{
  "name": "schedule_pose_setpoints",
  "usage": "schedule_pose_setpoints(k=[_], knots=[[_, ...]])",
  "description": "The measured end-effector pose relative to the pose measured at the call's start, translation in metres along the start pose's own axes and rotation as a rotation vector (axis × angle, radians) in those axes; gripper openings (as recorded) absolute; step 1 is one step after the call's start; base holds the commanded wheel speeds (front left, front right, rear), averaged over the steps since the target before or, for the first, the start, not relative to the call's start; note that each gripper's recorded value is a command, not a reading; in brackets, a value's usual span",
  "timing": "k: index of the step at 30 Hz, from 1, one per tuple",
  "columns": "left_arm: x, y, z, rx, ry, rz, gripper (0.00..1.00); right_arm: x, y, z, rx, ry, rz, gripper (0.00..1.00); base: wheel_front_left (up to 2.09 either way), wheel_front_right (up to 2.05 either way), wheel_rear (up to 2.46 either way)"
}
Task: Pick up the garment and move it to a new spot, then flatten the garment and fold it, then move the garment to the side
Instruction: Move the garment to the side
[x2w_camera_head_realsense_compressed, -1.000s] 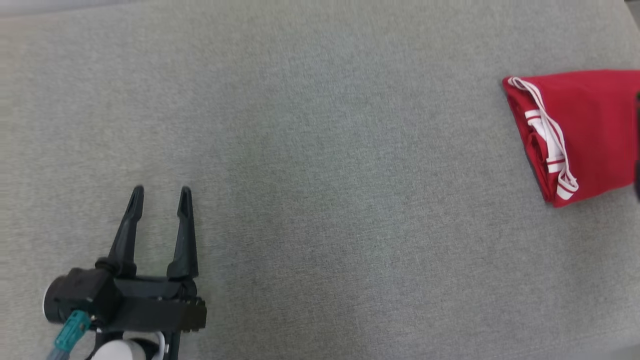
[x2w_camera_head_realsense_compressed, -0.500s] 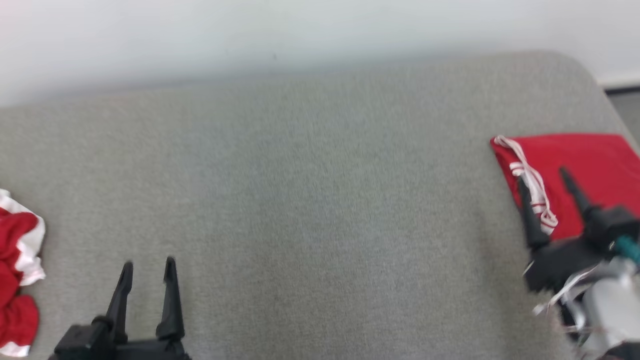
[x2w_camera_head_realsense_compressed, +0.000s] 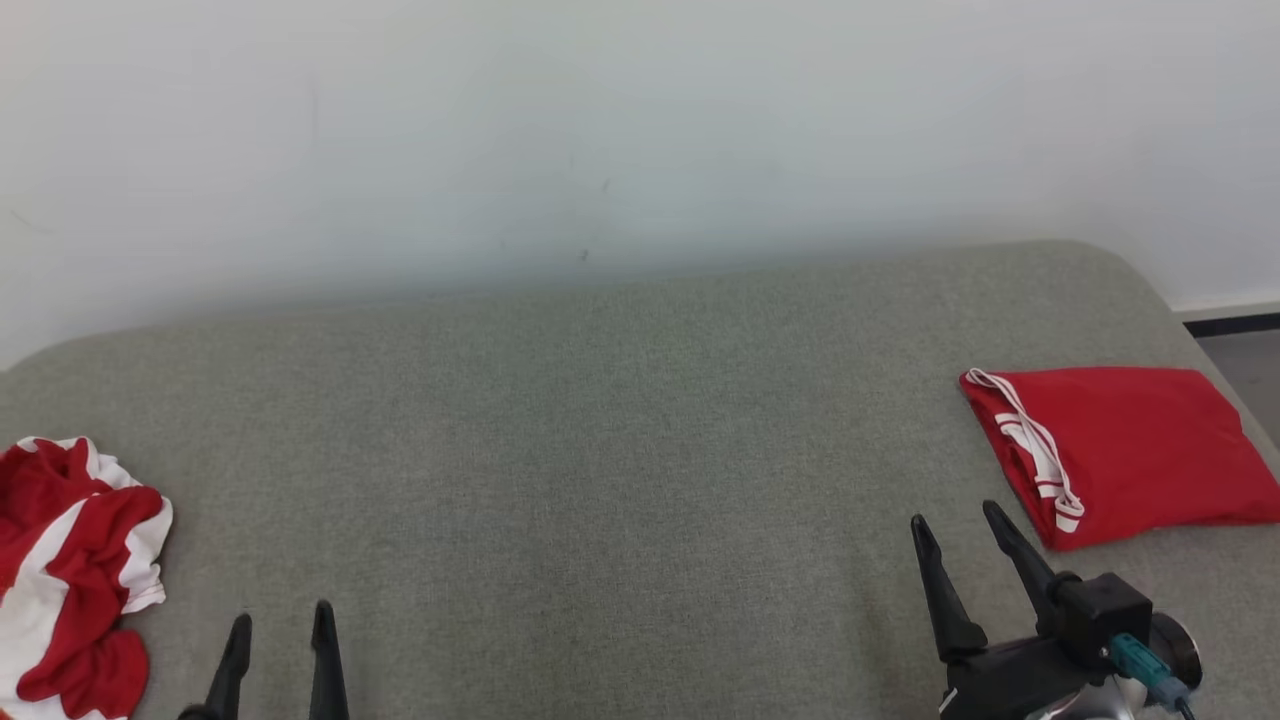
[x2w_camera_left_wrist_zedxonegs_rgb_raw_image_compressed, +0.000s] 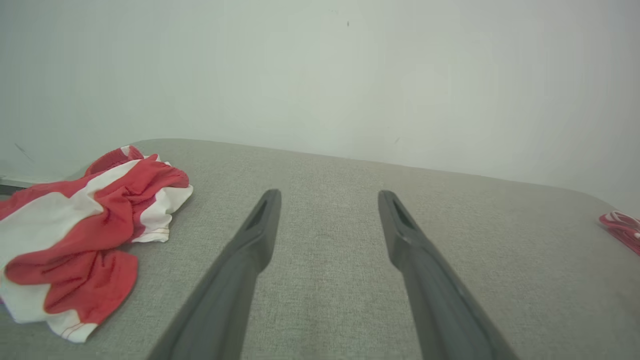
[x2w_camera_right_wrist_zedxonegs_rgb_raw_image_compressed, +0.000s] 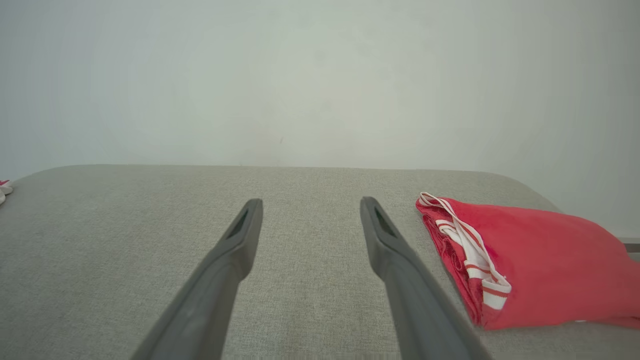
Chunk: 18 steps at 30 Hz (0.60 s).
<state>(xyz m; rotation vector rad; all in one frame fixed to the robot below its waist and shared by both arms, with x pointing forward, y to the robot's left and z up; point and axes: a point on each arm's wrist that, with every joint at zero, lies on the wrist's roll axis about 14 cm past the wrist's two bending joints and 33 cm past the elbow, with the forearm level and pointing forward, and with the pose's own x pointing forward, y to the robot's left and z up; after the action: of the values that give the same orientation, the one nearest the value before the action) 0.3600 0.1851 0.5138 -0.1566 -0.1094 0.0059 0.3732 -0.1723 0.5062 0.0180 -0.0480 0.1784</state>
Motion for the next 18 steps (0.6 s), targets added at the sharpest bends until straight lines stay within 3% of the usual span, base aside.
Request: schedule_pose_setpoints(k=[4,18], knots=[[-0.011,0.002,-0.004,0.015,0.016,0.004,1.0,-0.008,-0.004,0.003,0.034,-0.019,-0.049,1.0,0.0,0.0,0.0],[-0.022,0.007,-0.01,0.02,0.035,0.019,1.0,-0.011,0.0,0.009,0.037,-0.043,-0.056,1.0,0.0,0.0,0.0]])
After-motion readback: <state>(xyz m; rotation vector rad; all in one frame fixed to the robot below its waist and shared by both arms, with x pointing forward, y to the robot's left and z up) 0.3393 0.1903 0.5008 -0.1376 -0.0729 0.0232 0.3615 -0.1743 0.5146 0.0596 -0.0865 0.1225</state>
